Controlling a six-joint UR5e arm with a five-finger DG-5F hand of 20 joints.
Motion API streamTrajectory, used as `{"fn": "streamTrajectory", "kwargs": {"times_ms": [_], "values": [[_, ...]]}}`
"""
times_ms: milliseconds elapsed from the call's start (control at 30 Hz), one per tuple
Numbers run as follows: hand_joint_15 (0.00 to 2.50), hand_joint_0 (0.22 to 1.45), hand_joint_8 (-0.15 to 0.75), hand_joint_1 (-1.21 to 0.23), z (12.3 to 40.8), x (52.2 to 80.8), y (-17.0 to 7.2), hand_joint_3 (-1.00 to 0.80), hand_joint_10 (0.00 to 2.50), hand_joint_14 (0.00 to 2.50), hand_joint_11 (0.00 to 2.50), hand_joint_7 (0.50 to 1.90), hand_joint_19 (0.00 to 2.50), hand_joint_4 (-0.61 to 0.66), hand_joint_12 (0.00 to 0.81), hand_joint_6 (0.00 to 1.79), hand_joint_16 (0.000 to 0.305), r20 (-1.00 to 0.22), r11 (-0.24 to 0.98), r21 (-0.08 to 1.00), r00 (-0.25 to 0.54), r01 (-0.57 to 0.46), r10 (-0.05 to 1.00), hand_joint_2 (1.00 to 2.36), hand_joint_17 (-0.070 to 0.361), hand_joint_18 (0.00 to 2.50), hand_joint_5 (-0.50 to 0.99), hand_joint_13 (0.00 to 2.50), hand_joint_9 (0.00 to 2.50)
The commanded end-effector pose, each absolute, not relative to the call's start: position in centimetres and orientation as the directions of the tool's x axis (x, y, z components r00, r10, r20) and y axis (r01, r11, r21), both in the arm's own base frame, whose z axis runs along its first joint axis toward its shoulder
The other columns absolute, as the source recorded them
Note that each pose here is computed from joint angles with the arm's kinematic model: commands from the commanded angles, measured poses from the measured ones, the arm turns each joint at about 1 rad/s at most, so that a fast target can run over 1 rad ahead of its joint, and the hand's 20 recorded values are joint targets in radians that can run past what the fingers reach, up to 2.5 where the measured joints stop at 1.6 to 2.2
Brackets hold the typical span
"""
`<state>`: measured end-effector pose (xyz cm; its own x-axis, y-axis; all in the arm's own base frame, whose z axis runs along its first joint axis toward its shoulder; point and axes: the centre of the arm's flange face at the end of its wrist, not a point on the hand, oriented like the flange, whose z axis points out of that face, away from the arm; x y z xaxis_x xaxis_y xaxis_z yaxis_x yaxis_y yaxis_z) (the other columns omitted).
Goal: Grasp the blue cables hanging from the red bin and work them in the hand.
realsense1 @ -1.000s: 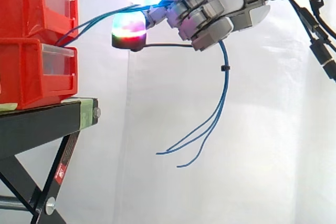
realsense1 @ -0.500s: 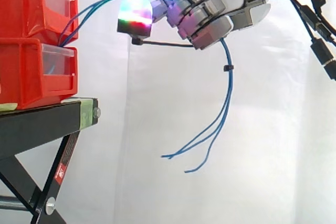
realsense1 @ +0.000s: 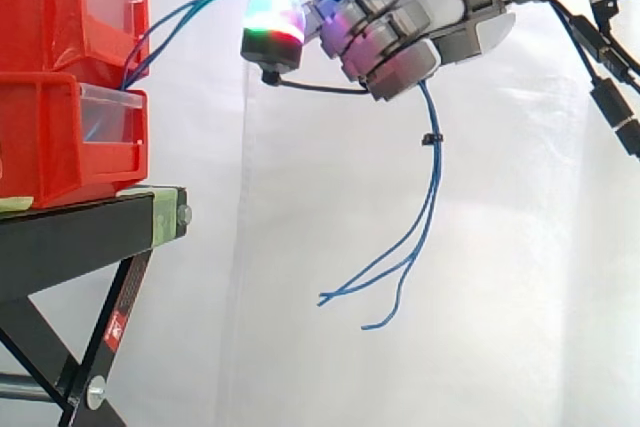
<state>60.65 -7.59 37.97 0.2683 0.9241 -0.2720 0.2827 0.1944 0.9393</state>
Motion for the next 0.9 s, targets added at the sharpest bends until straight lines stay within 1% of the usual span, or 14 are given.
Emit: {"fn": "streamTrajectory", "kwargs": {"times_ms": [0,33,133,167,233,267,333,400,433,500,567,733,833,867], "values": [[1.46,0.76,0.41,-0.57,37.5,60.7,-8.2,-1.0,2.5,2.5,2.5,1.27,1.31,0.24,0.419,0.6,0.056,-0.285,0.2,0.934,0.28,0.297,0.917,1.0,0.126,1.5,0.41,1.07,0.87],[1.48,0.76,0.41,-0.57,37.4,60.6,-8.6,-1.0,2.5,2.5,2.5,1.27,1.3,0.24,0.42,0.59,0.055,-0.292,0.203,0.931,0.287,0.303,0.912,1.0,0.124,1.5,0.41,1.06,0.88],[1.47,0.83,0.413,-0.6,36.7,60.8,-9.2,-0.85,2.5,2.5,2.5,1.28,1.4,0.23,0.412,0.58,0.051,-0.297,0.2,0.928,0.3,0.315,0.907,1.01,0.115,1.5,0.41,1.05,0.88],[1.48,0.85,0.417,-0.6,36.7,60.8,-9.2,-0.79,2.5,2.5,2.5,1.29,1.43,0.24,0.411,0.55,0.05,-0.297,0.2,0.928,0.3,0.315,0.907,1.01,0.112,1.51,0.41,1.05,0.88],[1.48,0.87,0.416,-0.61,36.8,60.9,-9.7,-0.75,2.5,2.5,2.5,1.31,1.44,0.25,0.409,0.45,0.05,-0.298,0.201,0.93,0.308,0.309,0.904,1.01,0.113,1.51,0.42,1.05,0.88],[1.51,0.87,0.416,-0.61,36.8,60.9,-9.7,-0.74,2.5,2.5,2.5,1.34,1.46,0.26,0.411,0.37,0.05,-0.299,0.202,0.929,0.306,0.311,0.904,1.01,0.112,1.52,0.44,1.05,0.88],[1.51,0.88,0.418,-0.61,36.8,60.9,-9.8,-0.74,2.5,2.5,2.5,1.35,1.49,0.26,0.411,0.32,0.049,-0.299,0.202,0.929,0.306,0.311,0.904,1.01,0.11,1.52,0.44,1.05,0.87],[1.52,0.88,0.409,-0.62,36.8,60.9,-9.9,-0.83,2.5,2.5,2.5,1.36,1.5,0.27,0.415,0.29,0.05,-0.298,0.201,0.929,0.307,0.31,0.904,1.01,0.112,1.52,0.43,1.04,0.84],[1.53,0.88,0.414,-0.62,36.8,60.8,-10.0,-0.85,2.5,2.5,2.5,1.35,1.52,0.27,0.425,0.29,0.049,-0.298,0.201,0.929,0.307,0.31,0.904,1.01,0.111,1.52,0.43,1.03,0.84],[1.52,0.88,0.406,-0.64,36.8,60.9,-10.0,-0.98,2.5,2.5,2.5,1.32,1.56,0.27,0.422,0.33,0.049,-0.295,0.2,0.931,0.304,0.306,0.906,1.0,0.109,1.52,0.39,1.02,0.81],[1.54,0.89,0.399,-0.66,37.1,61.1,-10.1,-1.0,2.5,2.5,2.5,1.31,1.61,0.28,0.421,0.36,0.048,-0.291,0.2,0.933,0.302,0.298,0.908,1.0,0.108,1.52,0.37,1.01,0.79],[1.52,0.93,0.392,-0.7,38.9,61.7,-9.9,-0.98,2.5,2.5,2.5,1.23,1.67,0.26,0.423,0.46,0.048,-0.33,0.249,0.926,0.29,0.283,0.898,1.0,0.107,1.51,0.3,0.97,0.71],[1.52,0.95,0.396,-0.72,39.1,61.7,-10.0,-0.92,2.5,2.5,2.5,1.2,1.68,0.27,0.431,0.49,0.047,-0.338,0.257,0.924,0.291,0.285,0.895,1.0,0.106,1.48,0.25,0.95,0.67],[1.52,0.95,0.399,-0.73,39.0,61.7,-10.0,-0.87,2.5,2.5,2.5,1.18,1.69,0.26,0.43,0.52,0.048,-0.338,0.256,0.923,0.291,0.287,0.895,1.01,0.107,1.47,0.21,0.94,0.66]]}}
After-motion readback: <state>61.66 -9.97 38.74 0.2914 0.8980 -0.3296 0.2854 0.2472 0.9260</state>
